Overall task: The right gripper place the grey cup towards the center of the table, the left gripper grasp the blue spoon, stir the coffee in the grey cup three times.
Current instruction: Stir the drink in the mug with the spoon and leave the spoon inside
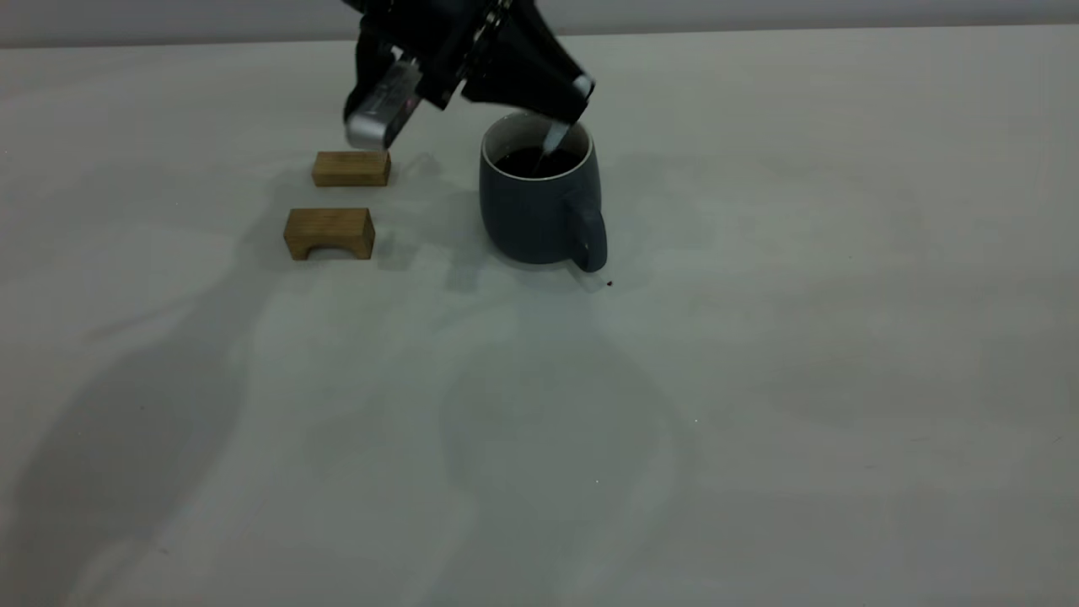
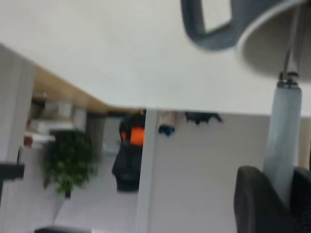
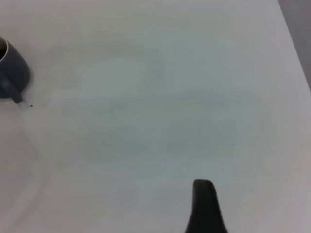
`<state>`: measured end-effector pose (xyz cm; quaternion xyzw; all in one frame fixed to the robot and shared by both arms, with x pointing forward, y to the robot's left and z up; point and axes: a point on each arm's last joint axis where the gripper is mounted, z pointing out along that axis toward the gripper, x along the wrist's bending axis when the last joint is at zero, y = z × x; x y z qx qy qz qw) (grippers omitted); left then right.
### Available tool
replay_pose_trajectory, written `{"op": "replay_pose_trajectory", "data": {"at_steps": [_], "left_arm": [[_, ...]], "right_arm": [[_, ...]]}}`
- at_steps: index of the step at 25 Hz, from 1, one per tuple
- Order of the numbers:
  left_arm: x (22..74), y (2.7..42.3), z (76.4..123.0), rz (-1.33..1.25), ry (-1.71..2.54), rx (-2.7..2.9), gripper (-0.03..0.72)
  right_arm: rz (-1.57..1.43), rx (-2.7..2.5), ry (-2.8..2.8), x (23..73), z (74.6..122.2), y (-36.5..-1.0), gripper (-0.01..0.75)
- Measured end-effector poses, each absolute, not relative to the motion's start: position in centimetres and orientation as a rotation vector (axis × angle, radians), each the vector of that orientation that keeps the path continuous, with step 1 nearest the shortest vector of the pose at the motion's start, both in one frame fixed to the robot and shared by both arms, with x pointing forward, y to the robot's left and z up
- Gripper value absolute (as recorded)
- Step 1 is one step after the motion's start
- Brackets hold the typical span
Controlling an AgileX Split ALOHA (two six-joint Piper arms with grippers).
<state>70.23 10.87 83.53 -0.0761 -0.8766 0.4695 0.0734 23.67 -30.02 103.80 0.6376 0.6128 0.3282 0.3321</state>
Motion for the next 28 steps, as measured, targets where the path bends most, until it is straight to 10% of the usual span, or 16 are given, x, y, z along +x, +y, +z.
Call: {"op": "replay_pose_trajectory", "data": {"at_steps": [13, 28], "left_arm": [[70.5, 10.3, 84.4, 1.669, -2.636, -0.616, 0.167], [70.3, 11.3, 83.3, 1.388, -2.695, -0.475, 0.166]], "right_arm": [[0.858, 1.666, 1.601, 23.7, 103.8, -30.0, 0.587], [0.858, 1.666, 1.601, 23.7, 103.8, -30.0, 0.587]]}}
